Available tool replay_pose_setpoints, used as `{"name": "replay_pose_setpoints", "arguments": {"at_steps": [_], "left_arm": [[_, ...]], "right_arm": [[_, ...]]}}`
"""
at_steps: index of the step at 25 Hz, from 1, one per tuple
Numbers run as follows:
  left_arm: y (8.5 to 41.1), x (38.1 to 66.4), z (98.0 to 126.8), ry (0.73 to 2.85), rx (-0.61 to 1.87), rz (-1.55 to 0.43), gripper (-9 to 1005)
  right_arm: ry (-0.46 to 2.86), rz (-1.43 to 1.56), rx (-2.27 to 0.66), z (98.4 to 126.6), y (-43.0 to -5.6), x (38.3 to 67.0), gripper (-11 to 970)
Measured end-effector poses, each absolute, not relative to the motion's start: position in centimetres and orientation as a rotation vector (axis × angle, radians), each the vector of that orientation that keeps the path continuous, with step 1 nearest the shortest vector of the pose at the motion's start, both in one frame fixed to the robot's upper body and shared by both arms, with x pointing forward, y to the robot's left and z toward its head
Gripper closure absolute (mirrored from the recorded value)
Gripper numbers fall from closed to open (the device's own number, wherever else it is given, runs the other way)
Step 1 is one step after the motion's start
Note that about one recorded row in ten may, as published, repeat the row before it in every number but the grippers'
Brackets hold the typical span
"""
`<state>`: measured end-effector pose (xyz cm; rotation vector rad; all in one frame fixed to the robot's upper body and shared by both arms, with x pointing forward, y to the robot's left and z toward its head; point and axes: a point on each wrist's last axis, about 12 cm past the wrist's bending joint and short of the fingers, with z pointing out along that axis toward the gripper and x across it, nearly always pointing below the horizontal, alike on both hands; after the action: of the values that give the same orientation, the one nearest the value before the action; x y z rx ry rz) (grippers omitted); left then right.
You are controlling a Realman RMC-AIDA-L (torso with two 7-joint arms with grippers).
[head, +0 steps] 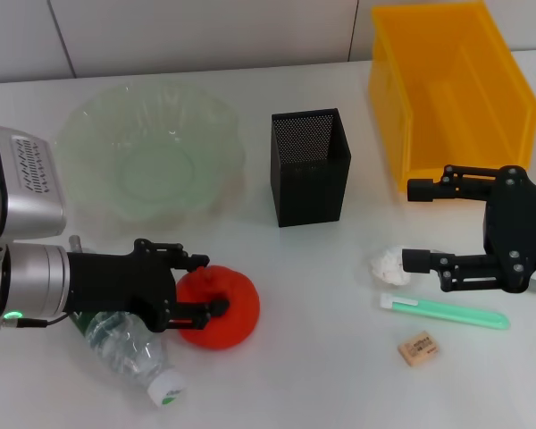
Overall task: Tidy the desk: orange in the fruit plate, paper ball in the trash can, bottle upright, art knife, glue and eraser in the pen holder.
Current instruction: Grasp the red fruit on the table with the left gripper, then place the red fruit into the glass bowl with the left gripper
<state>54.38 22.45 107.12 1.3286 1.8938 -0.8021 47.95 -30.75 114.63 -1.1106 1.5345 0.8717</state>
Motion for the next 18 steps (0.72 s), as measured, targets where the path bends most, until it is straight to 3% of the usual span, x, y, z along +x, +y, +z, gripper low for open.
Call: {"name": "replay_pose_setpoints", "arguments": {"at_steps": [2,5,15,18], "left_arm": [[22.4,54.4,107.1,1.895,1.339,-0.803,214],[22.3,54.3,107.1,1.892,1.350,-0.807,433],[21.9,53.6,107.8,1.840,1.408,-0.861,751],[22.1,53.1,109.9,1.727,1.367,-0.888,792]], "right_arm": [[1.534,0.872,-1.110,114.6,-30.7,47.9,195],[1.534,0.873,-1.109,114.6,-30.7,47.9,195],[1.533,0.885,-1.085,114.4,-30.8,47.9,196],[1.530,0.891,-1.076,114.4,-30.8,47.9,196]]}}
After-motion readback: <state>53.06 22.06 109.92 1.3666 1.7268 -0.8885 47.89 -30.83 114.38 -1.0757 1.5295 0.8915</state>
